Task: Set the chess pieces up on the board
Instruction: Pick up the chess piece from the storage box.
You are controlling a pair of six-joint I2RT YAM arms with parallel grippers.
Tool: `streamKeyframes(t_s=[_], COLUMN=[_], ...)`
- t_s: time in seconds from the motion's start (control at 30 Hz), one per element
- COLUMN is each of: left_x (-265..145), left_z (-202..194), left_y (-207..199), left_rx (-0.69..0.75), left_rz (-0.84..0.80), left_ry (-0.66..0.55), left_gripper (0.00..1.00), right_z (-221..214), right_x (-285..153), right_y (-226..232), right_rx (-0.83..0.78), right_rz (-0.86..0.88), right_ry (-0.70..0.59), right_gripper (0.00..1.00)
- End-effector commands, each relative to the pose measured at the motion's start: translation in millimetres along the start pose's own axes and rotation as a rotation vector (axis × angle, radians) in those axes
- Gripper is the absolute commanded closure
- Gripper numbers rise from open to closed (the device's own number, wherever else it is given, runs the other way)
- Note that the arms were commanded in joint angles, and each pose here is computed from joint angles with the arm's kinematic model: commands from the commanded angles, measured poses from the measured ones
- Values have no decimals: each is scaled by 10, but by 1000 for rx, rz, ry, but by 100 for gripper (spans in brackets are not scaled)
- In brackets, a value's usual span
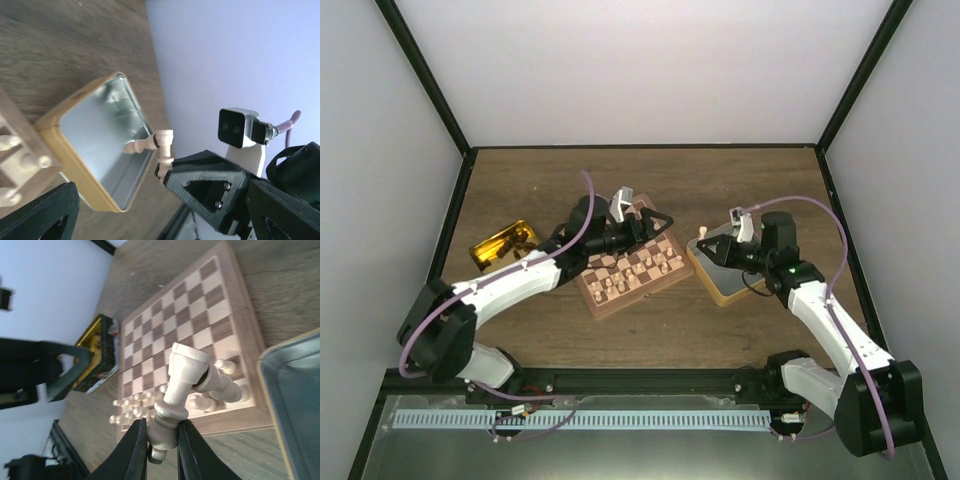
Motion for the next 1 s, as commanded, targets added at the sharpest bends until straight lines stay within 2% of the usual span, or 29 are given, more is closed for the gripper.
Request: streamKeyframes(t_s=[0.0,0.03,0.17,0.4,0.5,0.6,0.77,0.97], left_x=[91,94,68,-19,-2,-41,-3,97], left_z=[55,53,51,-41,-82,-192,-294,-305], left_y=[-259,-246,-112,-63,-121,-203,-287,-404], left_rx=[-33,-22,186,660,805,949,1074,1086], left_rz=[-144,-134,-70,-100,-152,-291,-400,-437], left_ry=[86,81,18,-51,-42,-23,-5,-15], left_gripper=[8,11,20,22,23,24,25,31], right_z=[209,238,339,453,462,462,456,446], right_x=[-153,-177,-229,-310,-337,-359,-371,-370], right_y=[295,330,433,595,648,690,751,816], right_rx=[-105,-112,-105,-91,-83,-80,-77,-80], right_rz=[190,206,241,336,378,416,461,494], right_ry=[-47,-54,-66,-49,-25,-8,15,28], right_gripper=[98,98,98,97,97,97,97,96])
Point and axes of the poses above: each gripper's point midway between its finger pads, its own x axis out along the fingers, its own y axis along the line the jaws close on, z = x × y, the point moved 10 cm from there along -x, back along the fingers, and after that the axes turned 9 degrees about -x, right-handed, at the moved point
